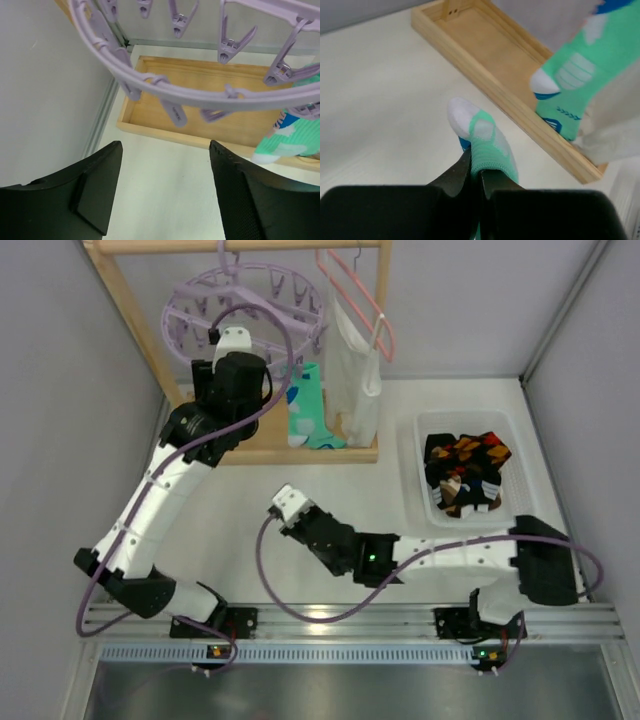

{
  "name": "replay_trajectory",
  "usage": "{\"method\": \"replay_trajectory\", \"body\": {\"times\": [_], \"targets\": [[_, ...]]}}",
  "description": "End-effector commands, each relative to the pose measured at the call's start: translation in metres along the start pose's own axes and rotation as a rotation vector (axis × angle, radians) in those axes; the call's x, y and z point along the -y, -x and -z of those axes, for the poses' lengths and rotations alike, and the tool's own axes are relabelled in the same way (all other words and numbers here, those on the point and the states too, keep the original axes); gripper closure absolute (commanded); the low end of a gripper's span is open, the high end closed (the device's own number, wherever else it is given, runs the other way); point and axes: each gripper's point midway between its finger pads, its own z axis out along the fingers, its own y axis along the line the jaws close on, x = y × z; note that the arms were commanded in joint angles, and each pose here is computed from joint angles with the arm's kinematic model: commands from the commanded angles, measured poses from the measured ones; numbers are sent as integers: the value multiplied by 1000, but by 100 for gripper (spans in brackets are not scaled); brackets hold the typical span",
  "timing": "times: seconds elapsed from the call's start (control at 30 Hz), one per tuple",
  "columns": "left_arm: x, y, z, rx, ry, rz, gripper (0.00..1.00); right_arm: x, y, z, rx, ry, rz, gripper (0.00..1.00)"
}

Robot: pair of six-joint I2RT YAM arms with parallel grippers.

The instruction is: Remove the socks clipped to the hanger

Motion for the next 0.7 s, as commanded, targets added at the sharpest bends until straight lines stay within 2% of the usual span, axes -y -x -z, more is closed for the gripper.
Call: {"method": "replay_trajectory", "body": {"times": [0.0, 0.07, 0.1, 0.17, 0.2, 0.27, 0.4, 0.43, 0.47, 0.53, 0.6, 0.67], "targets": [[-22, 10, 27, 45, -58, 108, 25, 85, 11, 37, -65, -137, -291, 100], [-32, 10, 39, 62, -73, 143, 16, 106, -15, 52, -167, -131, -298, 100], [-31, 3, 40, 52, -90, 141, 8, 135, -13, 60, -157, -169, -364, 100], [-41, 0, 52, 67, -116, 184, 3, 164, -26, 75, -195, -228, -383, 100], [-40, -10, 53, 50, -130, 175, 2, 193, -26, 85, -185, -291, -419, 100], [-50, -16, 65, 66, -155, 213, 2, 218, -26, 95, -188, -326, -449, 100], [-58, -50, 72, 39, -184, 222, 2, 289, -50, 115, -238, -492, -489, 100], [-57, -56, 76, 35, -206, 244, 2, 291, -52, 111, -240, -453, -504, 100], [-60, -66, 79, 34, -215, 259, 2, 316, -70, 112, -278, -510, -517, 100], [-58, -78, 81, 32, -238, 284, 2, 329, -80, 101, -290, -478, -546, 100], [-57, -98, 79, 44, -252, 295, 2, 360, -116, 96, -367, -547, -585, 100], [-61, -110, 82, 63, -270, 310, 2, 377, -129, 85, -370, -555, -622, 100]]}}
